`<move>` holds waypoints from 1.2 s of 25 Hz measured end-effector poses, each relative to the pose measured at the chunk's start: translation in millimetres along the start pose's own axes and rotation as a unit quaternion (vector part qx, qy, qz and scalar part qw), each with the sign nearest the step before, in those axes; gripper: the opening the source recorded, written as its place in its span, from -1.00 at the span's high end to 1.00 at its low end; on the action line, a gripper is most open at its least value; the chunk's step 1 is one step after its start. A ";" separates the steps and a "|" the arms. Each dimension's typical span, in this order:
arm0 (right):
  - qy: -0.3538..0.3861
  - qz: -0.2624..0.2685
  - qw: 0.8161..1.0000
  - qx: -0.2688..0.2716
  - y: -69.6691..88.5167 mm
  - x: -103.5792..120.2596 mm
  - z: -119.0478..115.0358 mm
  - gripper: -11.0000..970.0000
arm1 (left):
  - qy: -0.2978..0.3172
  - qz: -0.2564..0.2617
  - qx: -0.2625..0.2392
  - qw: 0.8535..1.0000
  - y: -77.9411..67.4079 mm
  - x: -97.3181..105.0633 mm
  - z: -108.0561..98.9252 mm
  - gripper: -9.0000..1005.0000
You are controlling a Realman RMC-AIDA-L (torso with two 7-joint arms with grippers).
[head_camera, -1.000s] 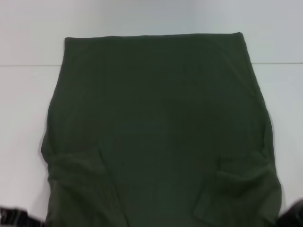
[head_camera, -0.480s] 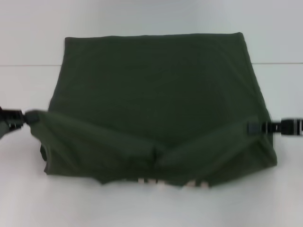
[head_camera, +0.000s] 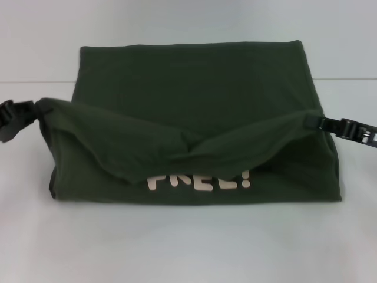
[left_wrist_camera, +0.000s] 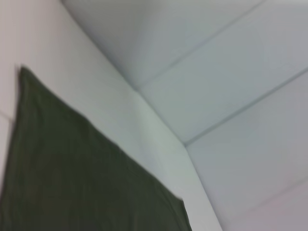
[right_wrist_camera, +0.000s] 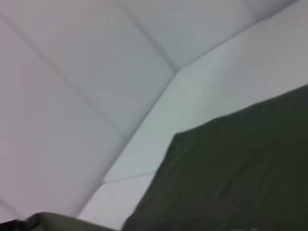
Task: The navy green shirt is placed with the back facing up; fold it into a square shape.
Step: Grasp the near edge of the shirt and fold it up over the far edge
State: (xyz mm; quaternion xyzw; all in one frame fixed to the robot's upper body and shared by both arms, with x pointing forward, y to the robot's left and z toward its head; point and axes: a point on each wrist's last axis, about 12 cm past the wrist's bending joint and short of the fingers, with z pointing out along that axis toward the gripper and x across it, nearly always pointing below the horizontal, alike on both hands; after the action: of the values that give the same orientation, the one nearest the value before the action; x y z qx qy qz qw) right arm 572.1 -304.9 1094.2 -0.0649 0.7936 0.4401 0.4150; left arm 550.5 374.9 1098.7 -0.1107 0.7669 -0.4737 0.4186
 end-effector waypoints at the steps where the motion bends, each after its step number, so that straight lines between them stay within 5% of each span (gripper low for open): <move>1: -0.009 -0.005 1.000 0.011 -1.4 1.9 3.9 0.89 | -0.010 0.004 -0.002 1.000 0.2 0.6 4.4 0.80; 6: -0.038 -0.017 0.997 0.070 -13.8 8.8 17.4 0.89 | -0.058 0.017 -0.020 0.998 3.2 0.3 18.8 0.79; 20: -0.092 -0.003 0.985 0.144 -31.1 6.2 22.9 0.89 | -0.052 0.060 -0.064 0.995 2.9 2.7 57.5 0.77; 30: -0.078 -0.040 0.978 0.188 -33.1 -0.6 48.4 0.89 | -0.043 0.085 -0.088 0.992 3.1 5.3 70.3 0.76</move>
State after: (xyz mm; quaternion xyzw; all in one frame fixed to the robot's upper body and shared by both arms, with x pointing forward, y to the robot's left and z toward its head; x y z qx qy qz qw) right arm 617.1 -288.7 1060.4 0.0170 0.8242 0.2700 0.4974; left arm 600.4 329.0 1079.2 -0.1016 0.7935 -0.3619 0.4786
